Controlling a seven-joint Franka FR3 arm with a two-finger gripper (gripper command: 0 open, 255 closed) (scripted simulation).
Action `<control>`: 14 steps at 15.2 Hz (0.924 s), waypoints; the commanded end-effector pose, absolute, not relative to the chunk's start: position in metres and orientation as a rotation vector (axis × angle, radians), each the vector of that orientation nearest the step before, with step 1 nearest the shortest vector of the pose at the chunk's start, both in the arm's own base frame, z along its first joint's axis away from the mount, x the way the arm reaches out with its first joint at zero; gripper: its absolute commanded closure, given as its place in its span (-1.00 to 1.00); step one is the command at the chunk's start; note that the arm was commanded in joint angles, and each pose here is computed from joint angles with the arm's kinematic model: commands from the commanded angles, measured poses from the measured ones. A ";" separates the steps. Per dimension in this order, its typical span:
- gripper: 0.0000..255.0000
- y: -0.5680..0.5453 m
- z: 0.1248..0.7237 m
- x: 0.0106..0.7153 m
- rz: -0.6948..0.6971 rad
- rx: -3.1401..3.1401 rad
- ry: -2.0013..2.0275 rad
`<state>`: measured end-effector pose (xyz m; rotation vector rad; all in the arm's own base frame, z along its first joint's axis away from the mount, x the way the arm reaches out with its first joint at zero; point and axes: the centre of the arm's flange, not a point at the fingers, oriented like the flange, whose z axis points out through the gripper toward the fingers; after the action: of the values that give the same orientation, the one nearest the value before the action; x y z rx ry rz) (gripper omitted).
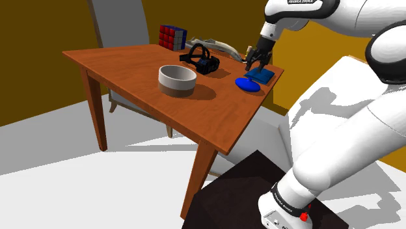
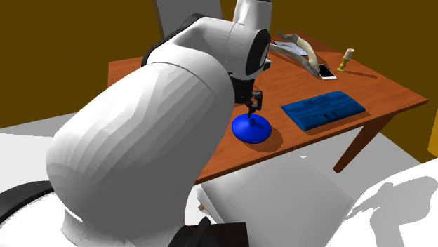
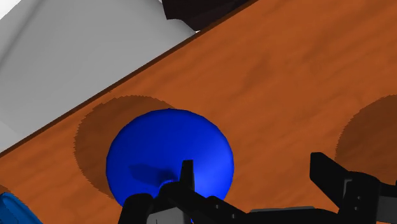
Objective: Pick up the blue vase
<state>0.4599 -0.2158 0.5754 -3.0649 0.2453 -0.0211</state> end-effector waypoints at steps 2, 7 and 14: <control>-1.00 -0.252 0.569 0.478 0.012 -3.071 0.260; -1.00 -0.288 0.555 0.498 0.045 -3.077 0.275; -1.00 -0.288 0.520 0.498 0.045 -3.077 0.275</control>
<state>0.4983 -0.2867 0.5236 -3.0764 0.2753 0.0465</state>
